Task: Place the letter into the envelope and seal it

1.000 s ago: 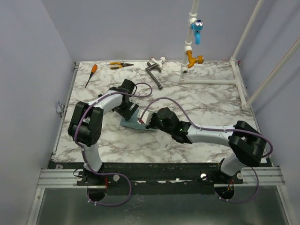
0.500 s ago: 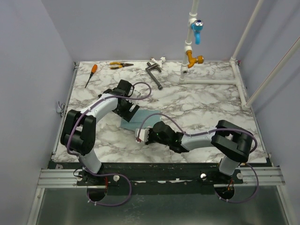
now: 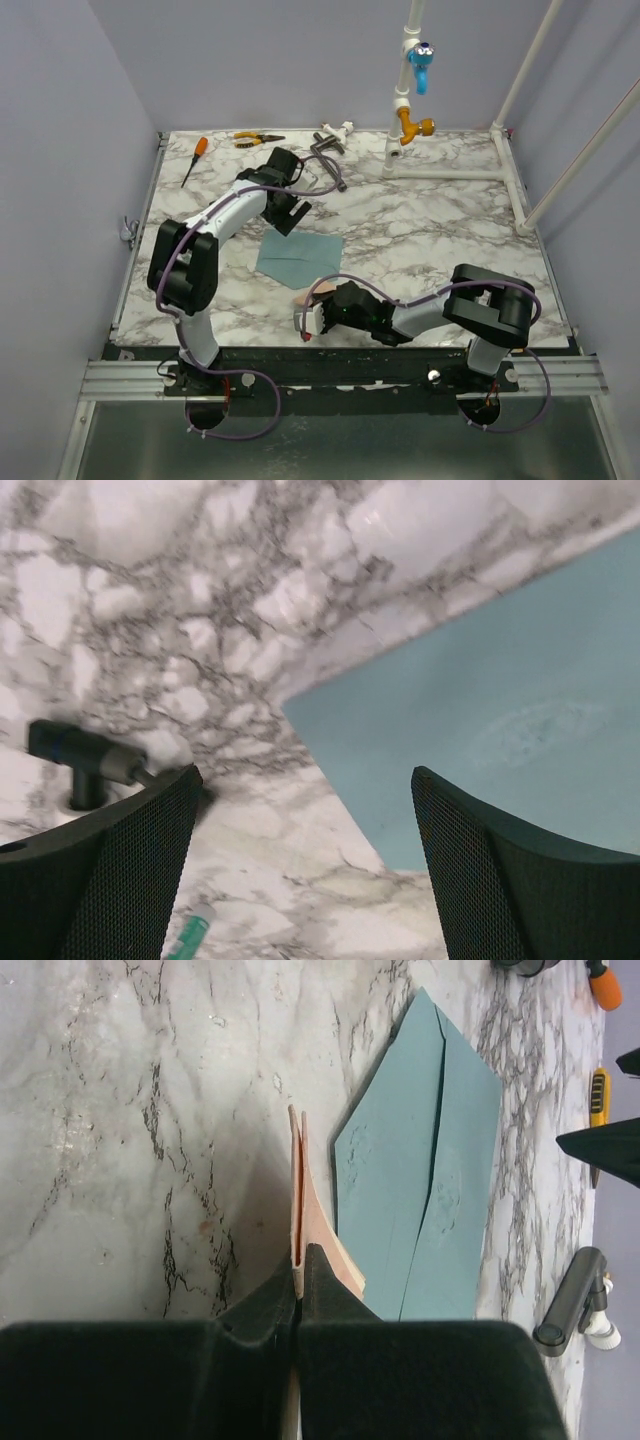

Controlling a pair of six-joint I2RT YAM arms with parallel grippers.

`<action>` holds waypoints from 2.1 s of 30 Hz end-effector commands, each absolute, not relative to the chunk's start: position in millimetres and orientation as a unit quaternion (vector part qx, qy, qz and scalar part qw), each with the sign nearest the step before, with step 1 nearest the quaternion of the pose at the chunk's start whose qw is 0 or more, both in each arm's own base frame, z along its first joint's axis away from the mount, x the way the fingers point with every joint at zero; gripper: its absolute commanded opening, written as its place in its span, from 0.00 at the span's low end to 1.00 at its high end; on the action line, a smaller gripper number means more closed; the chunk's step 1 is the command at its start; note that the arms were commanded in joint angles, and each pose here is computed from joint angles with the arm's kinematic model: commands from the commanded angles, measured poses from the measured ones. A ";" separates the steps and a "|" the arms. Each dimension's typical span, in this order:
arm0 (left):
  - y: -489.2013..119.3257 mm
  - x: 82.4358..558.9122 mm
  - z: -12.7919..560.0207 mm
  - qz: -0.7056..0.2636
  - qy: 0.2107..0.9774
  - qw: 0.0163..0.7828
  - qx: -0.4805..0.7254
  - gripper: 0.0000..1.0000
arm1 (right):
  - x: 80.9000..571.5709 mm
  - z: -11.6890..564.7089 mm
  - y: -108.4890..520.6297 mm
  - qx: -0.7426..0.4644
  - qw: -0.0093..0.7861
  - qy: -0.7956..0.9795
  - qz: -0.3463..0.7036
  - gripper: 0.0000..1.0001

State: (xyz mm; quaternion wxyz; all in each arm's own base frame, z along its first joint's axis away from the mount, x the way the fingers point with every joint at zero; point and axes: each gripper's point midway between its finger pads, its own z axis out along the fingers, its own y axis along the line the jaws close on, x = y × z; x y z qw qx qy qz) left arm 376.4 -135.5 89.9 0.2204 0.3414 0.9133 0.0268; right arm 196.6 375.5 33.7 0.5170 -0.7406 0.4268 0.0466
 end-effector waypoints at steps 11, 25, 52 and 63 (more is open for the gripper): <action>-108.6 435.0 64.9 0.161 0.903 0.195 0.348 0.84 | 192.2 37.6 379.6 -0.728 0.532 0.428 0.068 0.01; -101.4 399.7 49.2 0.160 0.904 0.152 0.367 0.91 | 184.5 61.0 405.8 -0.728 0.523 0.411 0.166 0.01; -155.1 238.1 96.7 -0.147 0.689 0.315 0.636 0.89 | 209.6 50.6 369.7 -0.635 0.547 0.518 0.171 0.01; -111.1 183.0 155.0 -0.003 0.475 0.356 0.805 0.88 | 221.1 60.4 363.2 -0.573 0.571 0.563 0.171 0.01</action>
